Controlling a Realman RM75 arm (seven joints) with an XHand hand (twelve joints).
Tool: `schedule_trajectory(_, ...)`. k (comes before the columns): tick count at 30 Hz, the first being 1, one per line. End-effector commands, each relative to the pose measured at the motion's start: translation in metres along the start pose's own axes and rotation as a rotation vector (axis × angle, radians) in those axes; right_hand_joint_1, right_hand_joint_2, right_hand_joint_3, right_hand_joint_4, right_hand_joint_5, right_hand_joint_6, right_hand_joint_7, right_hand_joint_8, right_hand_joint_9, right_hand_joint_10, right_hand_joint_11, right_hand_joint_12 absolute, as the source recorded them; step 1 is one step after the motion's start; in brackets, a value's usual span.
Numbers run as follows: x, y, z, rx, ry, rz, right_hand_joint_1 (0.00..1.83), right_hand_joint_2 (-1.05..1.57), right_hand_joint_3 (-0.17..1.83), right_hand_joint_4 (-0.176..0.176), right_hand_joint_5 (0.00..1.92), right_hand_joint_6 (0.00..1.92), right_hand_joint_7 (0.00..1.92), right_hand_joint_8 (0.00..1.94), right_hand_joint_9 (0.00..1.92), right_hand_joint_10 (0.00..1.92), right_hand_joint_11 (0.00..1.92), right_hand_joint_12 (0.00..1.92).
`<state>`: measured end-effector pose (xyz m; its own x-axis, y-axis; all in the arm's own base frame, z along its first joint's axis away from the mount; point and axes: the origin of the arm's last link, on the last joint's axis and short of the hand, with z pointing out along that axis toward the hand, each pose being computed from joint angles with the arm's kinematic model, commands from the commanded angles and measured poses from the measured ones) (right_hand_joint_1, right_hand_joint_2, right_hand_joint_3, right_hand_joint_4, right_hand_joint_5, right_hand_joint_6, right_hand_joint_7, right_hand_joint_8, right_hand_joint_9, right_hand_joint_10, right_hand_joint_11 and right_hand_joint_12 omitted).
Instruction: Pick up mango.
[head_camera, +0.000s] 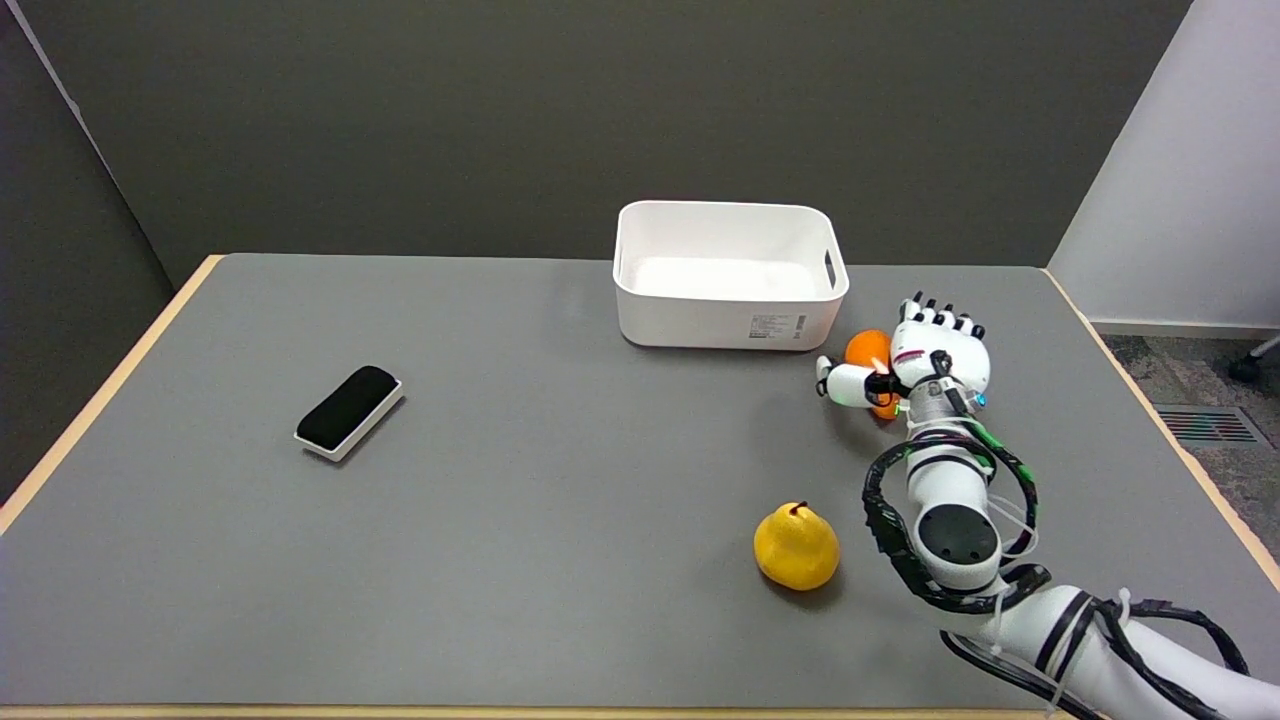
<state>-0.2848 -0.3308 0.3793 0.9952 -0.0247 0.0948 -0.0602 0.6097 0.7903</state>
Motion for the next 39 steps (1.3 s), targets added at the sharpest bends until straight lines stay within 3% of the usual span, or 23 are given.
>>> schedule_trajectory(1,-0.011,-0.001,0.005,-0.026,-0.031,-0.008,0.38,0.66,0.74,-0.176,0.12,0.46,0.26,0.51,0.15,0.92,0.19,1.46)
schedule_trajectory(11,-0.006,-0.007,0.008,-0.004,0.034,-0.081,0.60,0.74,0.83,-0.176,0.27,0.66,0.55,0.75,0.45,1.22,0.50,1.72)
schedule_trajectory(13,-0.004,-0.008,0.009,0.005,0.045,-0.089,0.71,0.81,0.86,-0.176,0.41,0.97,0.68,0.92,0.59,1.31,0.59,1.75)
schedule_trajectory(15,-0.002,-0.010,0.009,0.014,0.059,-0.102,0.77,0.85,0.84,-0.176,0.45,1.08,0.73,1.01,0.66,1.34,0.61,1.76)
schedule_trajectory(17,0.001,-0.012,0.009,0.024,0.076,-0.112,0.96,1.13,0.42,-0.176,0.55,1.50,0.81,1.06,0.74,1.35,0.63,1.78)
schedule_trajectory(18,0.004,-0.012,0.010,0.028,0.090,-0.119,1.05,1.24,0.22,-0.176,0.51,1.61,0.81,1.21,0.76,1.35,0.62,1.78)
schedule_trajectory(20,0.009,-0.012,0.012,0.039,0.106,-0.123,1.15,1.32,0.05,-0.176,0.38,1.59,0.78,1.51,0.77,1.35,0.59,1.76)
schedule_trajectory(22,0.018,-0.009,0.016,0.042,0.126,-0.121,1.14,1.32,0.06,-0.176,0.37,1.57,0.76,1.56,0.78,1.37,0.61,1.74)
schedule_trajectory(26,0.050,0.002,0.027,0.024,0.206,-0.122,1.15,1.30,0.11,-0.176,0.38,1.56,0.75,1.57,0.80,1.43,0.69,1.82)
schedule_trajectory(28,0.066,0.009,0.032,0.007,0.248,-0.122,1.17,1.23,0.13,-0.176,0.61,1.48,0.71,1.50,0.83,1.39,0.73,1.84)
schedule_trajectory(31,0.087,0.021,0.037,-0.031,0.310,-0.123,1.14,1.30,0.11,-0.176,0.37,1.57,0.75,1.57,0.82,1.43,0.73,1.87)
schedule_trajectory(36,0.120,0.025,0.028,-0.078,0.465,-0.140,1.14,1.30,0.11,-0.176,0.37,1.57,0.75,1.57,0.82,1.43,0.75,1.89)
schedule_trajectory(39,0.135,0.014,0.022,-0.047,0.542,-0.147,1.14,1.30,0.11,-0.176,0.37,1.57,0.75,1.57,0.82,1.43,0.75,1.89)
